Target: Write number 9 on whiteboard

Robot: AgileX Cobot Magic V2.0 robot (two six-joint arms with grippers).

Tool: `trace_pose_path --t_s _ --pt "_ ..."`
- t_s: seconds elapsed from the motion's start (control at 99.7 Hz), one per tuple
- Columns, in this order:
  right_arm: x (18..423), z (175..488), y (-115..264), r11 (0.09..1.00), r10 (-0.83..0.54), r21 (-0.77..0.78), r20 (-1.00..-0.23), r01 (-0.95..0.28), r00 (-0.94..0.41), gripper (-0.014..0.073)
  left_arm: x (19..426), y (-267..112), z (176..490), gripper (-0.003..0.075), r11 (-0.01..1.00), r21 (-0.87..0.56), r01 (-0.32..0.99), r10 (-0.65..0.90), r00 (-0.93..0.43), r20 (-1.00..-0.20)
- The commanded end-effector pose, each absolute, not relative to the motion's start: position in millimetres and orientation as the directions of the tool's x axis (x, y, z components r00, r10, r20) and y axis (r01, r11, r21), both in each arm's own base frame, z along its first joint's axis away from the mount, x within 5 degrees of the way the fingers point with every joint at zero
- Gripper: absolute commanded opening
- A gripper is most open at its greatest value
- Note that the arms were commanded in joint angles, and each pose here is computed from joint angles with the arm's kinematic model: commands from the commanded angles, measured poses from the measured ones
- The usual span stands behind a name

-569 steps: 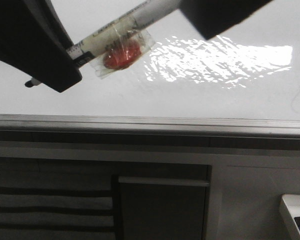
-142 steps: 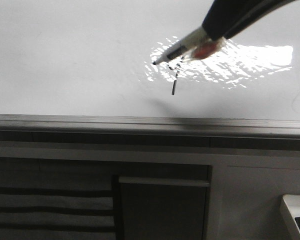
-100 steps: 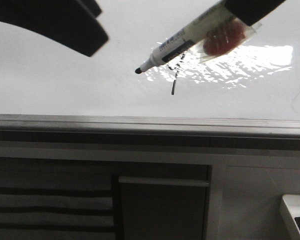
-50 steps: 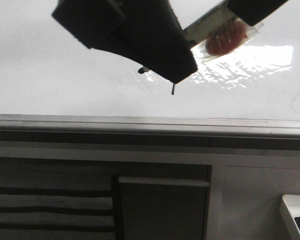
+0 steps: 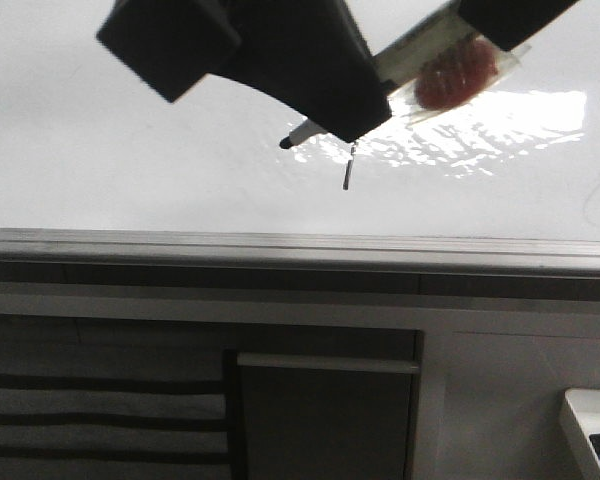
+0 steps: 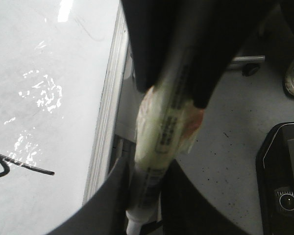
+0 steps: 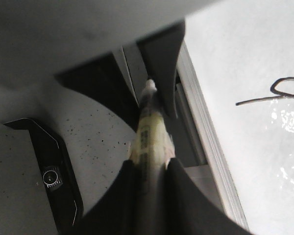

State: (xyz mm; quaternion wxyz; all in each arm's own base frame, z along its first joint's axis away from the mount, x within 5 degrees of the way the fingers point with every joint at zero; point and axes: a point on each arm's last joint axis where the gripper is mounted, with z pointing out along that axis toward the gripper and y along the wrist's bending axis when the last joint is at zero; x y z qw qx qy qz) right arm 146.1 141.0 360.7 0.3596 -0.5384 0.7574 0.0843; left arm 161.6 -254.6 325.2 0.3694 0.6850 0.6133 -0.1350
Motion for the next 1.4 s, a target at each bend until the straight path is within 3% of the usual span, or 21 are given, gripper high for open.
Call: trace_pose_path --t_s 0.0,0.15,0.271,0.511,0.622,0.752,0.913,1.073,1.394 --pt "145.7 377.2 138.5 0.416 -0.731 -0.316 -0.674 -0.853 -0.108 0.0042 160.5 -255.5 348.9 -0.0020 0.114 0.343 0.932 0.659 0.188 -0.728" --pt "145.6 378.7 133.6 0.452 -0.734 -0.308 -0.662 -0.837 -0.152 0.0266 165.4 -250.0 348.5 -0.0020 0.116 0.361 0.925 0.681 0.191 -0.707" --pt "141.0 386.2 118.8 0.549 -0.692 -0.268 -0.678 -0.792 -0.249 0.0302 176.4 -233.1 350.2 -0.0020 0.174 0.343 0.923 0.713 0.122 -0.691" --pt "127.9 407.0 75.6 0.759 -0.538 -0.255 -0.764 -0.599 -0.356 0.0300 215.4 -165.9 355.9 -0.0020 0.589 0.165 0.791 0.636 -0.328 -0.699" --pt "121.2 413.2 62.3 0.793 -0.507 -0.266 -0.787 -0.547 -0.352 0.0300 233.7 -130.4 351.6 -0.0020 0.758 0.074 0.648 0.521 -0.534 -0.666" --pt "119.2 415.0 56.8 0.810 -0.492 -0.267 -0.794 -0.522 -0.357 0.0300 252.8 -94.2 353.6 -0.0020 0.898 -0.010 0.439 0.310 -0.650 -0.694" --pt "120.6 410.7 57.2 0.810 -0.495 -0.267 -0.790 -0.523 -0.363 0.0300 266.6 -71.2 357.8 -0.0020 0.949 -0.034 0.314 0.180 -0.626 -0.758" --pt "122.3 403.2 58.2 0.807 -0.502 -0.266 -0.780 -0.528 -0.375 0.0300 274.5 -70.1 355.4 -0.0020 0.954 -0.063 0.292 0.138 -0.618 -0.774" --pt "123.8 396.2 59.2 0.806 -0.505 -0.262 -0.772 -0.530 -0.386 0.0300 302.6 -79.9 314.9 -0.0020 0.953 -0.139 0.269 0.107 -0.727 -0.678"
